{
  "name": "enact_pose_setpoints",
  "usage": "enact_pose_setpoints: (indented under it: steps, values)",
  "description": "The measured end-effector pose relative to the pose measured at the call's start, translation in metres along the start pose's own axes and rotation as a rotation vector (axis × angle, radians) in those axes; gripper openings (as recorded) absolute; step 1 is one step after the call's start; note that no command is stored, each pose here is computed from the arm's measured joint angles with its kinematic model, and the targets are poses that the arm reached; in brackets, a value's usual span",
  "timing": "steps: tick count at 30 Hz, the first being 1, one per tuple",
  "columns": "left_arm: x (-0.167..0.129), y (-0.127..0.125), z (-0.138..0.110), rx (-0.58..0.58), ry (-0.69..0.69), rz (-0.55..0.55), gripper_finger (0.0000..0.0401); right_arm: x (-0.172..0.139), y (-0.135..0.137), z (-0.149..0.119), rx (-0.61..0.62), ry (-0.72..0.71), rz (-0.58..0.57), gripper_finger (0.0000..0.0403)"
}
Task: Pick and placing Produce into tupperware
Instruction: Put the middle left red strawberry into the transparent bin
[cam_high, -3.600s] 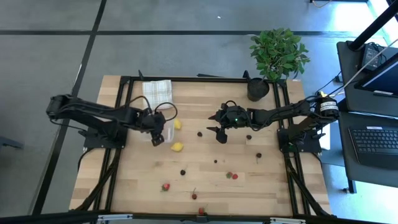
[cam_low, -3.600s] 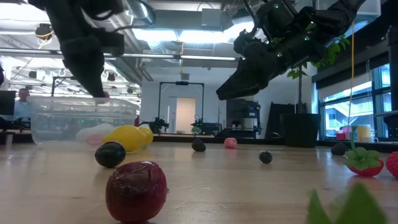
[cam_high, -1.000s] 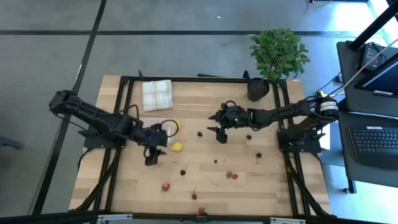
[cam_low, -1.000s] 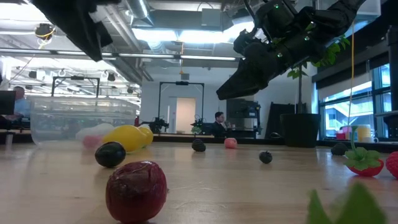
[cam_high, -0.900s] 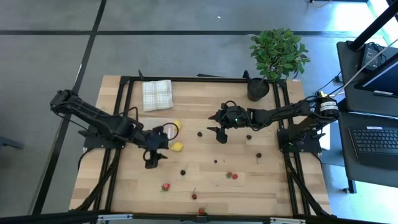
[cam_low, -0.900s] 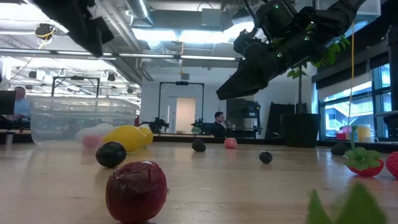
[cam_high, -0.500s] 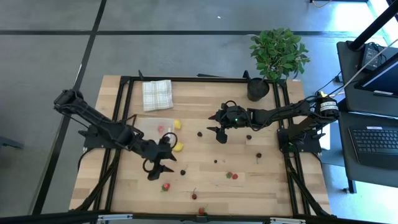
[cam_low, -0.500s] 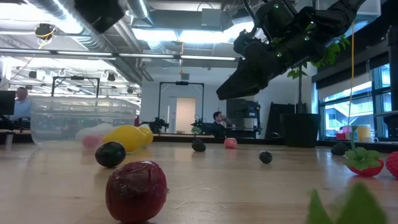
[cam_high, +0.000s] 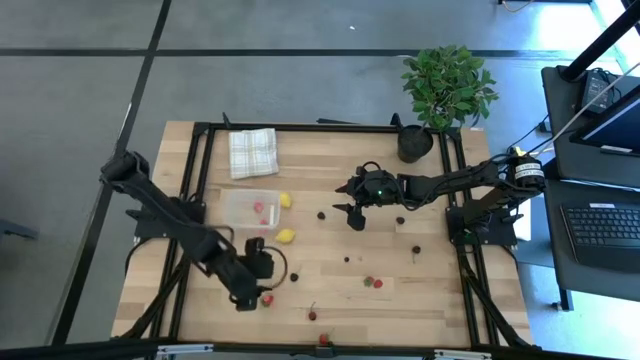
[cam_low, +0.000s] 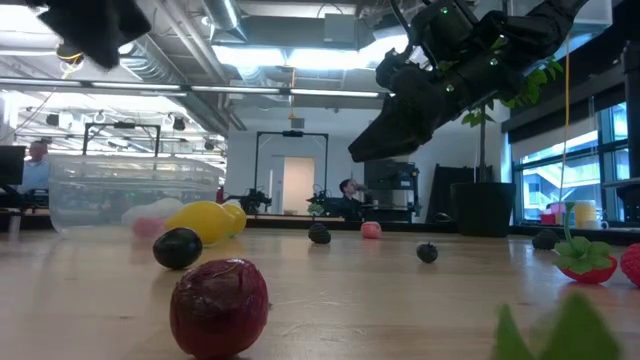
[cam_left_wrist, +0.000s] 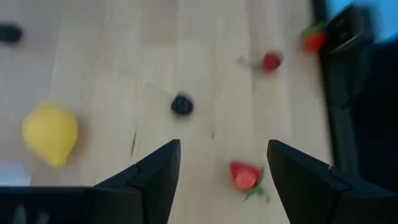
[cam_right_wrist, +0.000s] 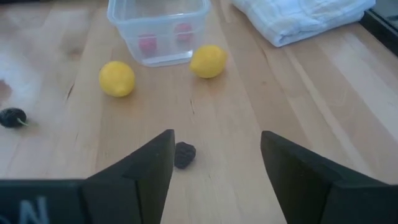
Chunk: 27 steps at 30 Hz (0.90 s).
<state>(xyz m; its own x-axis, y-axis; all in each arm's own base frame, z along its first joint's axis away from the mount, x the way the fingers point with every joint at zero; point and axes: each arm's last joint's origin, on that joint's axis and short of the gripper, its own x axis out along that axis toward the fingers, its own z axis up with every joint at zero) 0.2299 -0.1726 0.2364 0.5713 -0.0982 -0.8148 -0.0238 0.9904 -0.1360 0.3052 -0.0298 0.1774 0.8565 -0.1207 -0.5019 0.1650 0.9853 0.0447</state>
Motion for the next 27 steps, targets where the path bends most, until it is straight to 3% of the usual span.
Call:
enact_pose_setpoints:
  steps: [8, 27]
  values:
    - [0.024, -0.023, 0.004, -0.084, 0.195, 0.106, 0.0232, 0.000, 0.000, 0.000, 0.029, 0.000, 0.001, 0.0240]
    - [0.079, -0.045, -0.018, -0.111, 0.339, 0.161, 0.0231, 0.000, 0.005, 0.000, 0.044, 0.001, 0.014, 0.0240]
